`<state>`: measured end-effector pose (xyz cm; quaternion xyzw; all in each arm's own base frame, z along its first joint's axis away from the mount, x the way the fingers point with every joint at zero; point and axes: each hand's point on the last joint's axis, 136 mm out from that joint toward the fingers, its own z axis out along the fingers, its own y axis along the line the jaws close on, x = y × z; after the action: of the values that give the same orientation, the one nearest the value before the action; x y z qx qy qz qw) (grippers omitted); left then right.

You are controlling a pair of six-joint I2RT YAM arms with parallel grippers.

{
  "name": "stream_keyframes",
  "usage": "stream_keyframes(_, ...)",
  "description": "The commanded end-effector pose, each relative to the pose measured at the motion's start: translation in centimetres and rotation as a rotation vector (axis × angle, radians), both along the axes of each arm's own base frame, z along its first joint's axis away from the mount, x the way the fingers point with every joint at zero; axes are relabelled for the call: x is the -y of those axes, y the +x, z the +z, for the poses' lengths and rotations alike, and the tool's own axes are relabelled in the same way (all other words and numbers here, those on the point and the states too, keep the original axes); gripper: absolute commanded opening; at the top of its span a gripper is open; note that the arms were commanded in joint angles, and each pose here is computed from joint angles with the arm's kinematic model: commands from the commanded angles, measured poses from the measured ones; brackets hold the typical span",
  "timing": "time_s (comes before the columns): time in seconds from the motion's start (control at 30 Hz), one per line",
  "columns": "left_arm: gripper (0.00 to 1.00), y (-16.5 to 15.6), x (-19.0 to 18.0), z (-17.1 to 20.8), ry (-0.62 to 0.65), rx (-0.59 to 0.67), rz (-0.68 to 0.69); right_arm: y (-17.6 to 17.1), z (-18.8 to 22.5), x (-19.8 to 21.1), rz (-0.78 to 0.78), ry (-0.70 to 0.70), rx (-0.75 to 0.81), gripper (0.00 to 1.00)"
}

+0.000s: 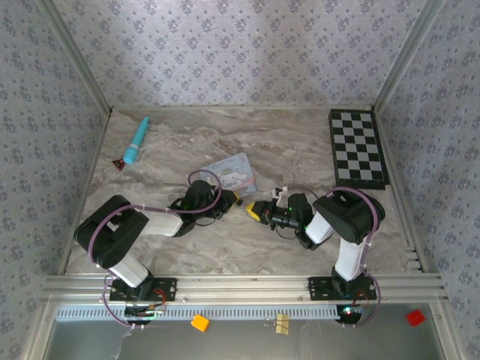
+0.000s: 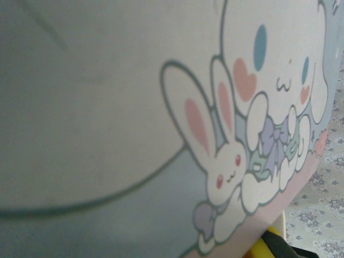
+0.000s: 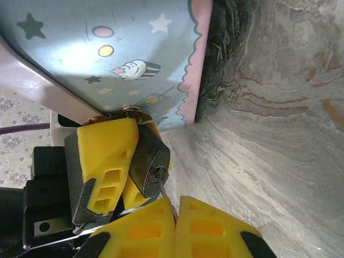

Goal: Unlock the padlock with the key

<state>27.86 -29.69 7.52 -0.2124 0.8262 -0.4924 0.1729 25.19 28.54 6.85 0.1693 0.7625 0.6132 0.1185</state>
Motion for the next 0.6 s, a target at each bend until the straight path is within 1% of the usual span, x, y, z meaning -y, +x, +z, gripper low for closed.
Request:
stream_keyframes(0.0,0.0,-0.7,1.2,2.4,-0.076,0.017,-0.053,0.6,2.4,-0.7,0.015,0.044,0.075,0.0)
stream_keyframes(0.57,0.0,-1.0,2.1,3.8,-0.105,0.044,-0.072,1.2,4.9,-1.1,0.022,0.095,0.119,0.0)
